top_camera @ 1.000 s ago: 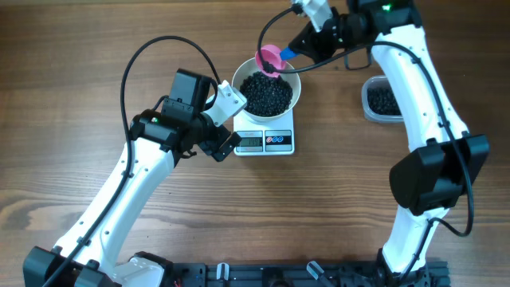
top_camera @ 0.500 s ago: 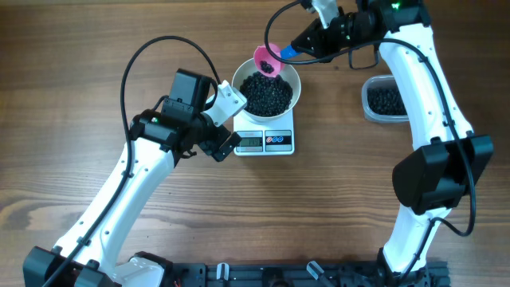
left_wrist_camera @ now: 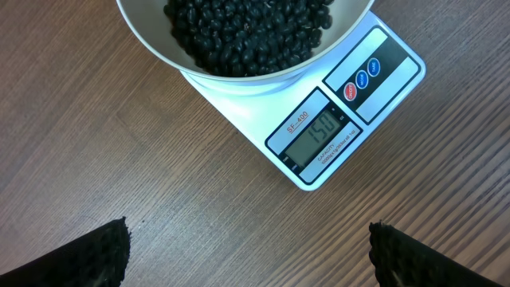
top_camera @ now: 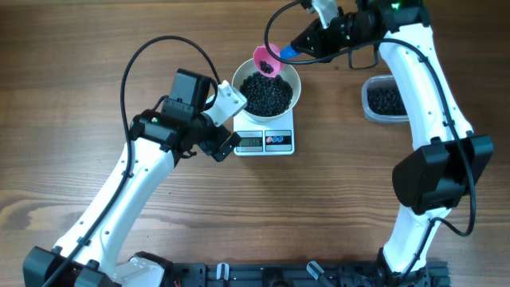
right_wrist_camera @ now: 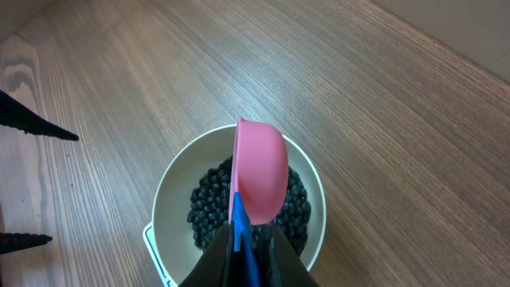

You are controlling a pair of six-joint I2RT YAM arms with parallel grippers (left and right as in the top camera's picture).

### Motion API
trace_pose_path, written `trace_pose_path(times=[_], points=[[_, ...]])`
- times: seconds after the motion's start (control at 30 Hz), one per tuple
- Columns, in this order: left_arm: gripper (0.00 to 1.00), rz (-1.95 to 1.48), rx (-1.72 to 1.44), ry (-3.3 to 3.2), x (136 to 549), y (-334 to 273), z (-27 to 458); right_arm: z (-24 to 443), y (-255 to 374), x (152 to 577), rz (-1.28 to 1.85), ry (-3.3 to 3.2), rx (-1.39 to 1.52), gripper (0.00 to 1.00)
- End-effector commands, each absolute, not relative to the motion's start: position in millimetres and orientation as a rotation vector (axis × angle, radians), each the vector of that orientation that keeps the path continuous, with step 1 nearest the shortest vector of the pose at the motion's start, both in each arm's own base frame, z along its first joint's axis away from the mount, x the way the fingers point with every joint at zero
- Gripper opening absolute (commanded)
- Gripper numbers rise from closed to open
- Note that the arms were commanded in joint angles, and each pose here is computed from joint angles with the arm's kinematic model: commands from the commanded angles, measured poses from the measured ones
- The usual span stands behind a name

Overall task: Scoop item into bowl and weigh 150g on scale
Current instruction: 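Carry the pink scoop right to the clear bean tub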

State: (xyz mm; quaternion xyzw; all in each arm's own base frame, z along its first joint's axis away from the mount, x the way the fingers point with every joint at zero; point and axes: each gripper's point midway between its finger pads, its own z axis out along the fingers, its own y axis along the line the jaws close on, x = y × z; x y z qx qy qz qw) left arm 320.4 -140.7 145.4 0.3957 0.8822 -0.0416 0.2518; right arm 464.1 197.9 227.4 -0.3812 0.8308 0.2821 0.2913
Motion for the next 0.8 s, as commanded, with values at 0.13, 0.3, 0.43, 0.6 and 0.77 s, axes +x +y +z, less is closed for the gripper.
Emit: trace_pose_path(times=[0.13,0.3,0.43,0.6,0.77], points=[[1.00,-0.125,1.098,2.383,319,-142,147,256,203,459,0.754,2.151,-1.020,0.04],[1.00,-0.125,1.098,2.383,319,-142,147,269,187,461,0.785,2.172,-0.916,0.04],[1.00,-0.125,1.097,2.382,319,-142,147,304,145,458,0.785,2.155,-0.772,0.04],[1.00,-0.125,1.098,2.383,319,-142,147,339,72,443,0.723,2.190,-0.520,0.04],[1.00,-0.125,1.098,2.383,319,-142,147,344,26,420,0.760,2.243,-0.356,0.04]])
